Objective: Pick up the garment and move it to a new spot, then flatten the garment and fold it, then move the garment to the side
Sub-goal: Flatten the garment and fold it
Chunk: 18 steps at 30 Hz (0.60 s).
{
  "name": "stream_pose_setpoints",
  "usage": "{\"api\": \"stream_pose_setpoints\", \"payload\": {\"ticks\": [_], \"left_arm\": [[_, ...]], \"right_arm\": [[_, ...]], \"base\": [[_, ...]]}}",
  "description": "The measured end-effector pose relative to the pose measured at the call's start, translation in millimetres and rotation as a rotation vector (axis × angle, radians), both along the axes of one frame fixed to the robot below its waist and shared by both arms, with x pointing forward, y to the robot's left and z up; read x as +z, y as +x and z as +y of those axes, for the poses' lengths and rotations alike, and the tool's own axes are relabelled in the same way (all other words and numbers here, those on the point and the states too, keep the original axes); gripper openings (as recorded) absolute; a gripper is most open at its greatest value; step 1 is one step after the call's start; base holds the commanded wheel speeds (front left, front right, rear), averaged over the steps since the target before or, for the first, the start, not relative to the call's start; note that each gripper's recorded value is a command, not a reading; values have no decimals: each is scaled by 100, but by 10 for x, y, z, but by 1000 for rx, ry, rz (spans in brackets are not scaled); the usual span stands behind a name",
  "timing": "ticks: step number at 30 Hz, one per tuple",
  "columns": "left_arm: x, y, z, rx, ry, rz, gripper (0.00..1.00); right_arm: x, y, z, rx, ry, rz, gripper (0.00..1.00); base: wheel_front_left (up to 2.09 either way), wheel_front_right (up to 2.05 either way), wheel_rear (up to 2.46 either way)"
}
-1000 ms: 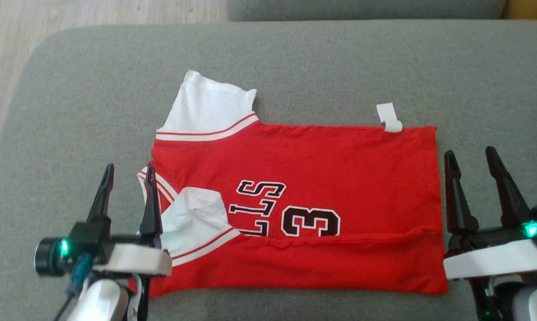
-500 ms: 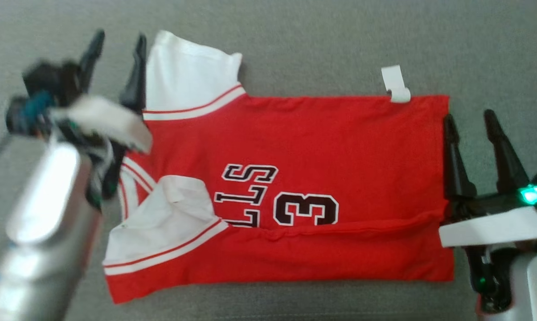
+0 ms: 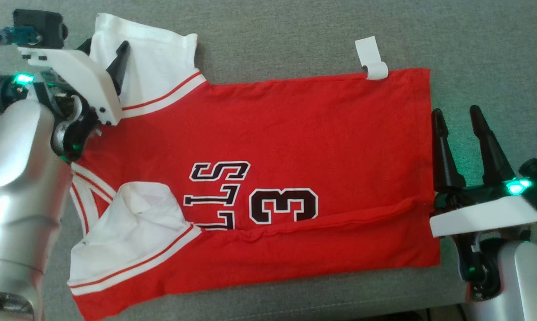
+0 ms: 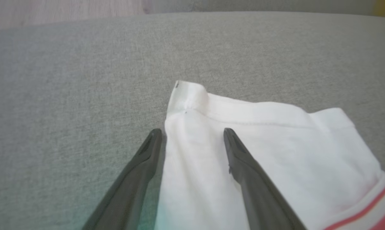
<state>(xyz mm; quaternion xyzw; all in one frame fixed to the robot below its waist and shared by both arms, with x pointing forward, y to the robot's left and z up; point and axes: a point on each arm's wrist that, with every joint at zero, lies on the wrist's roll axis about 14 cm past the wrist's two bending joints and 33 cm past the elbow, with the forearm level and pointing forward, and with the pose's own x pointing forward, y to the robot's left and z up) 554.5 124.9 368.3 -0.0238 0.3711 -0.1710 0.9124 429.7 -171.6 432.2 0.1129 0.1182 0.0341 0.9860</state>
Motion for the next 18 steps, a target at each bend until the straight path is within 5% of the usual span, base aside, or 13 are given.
{"api": "stream_pose_setpoints", "payload": {"ticks": [7,8,9,18], "left_arm": [[-70,35,16,16,-5,82,100],[-70,33,9,13,-4,93,41],[-62,37,-2,10,-7,96,0],[6,30,-17,5,-7,13,0]], "right_arm": [[-44,5,-44,-10,1,25,100],[-59,0,-46,-9,1,36,100],[-72,-8,-51,-9,1,45,100],[-319,174,-156,46,-34,170,100]], "base": [[0,0,0],[0,0,0],[0,0,0],[0,0,0]]}}
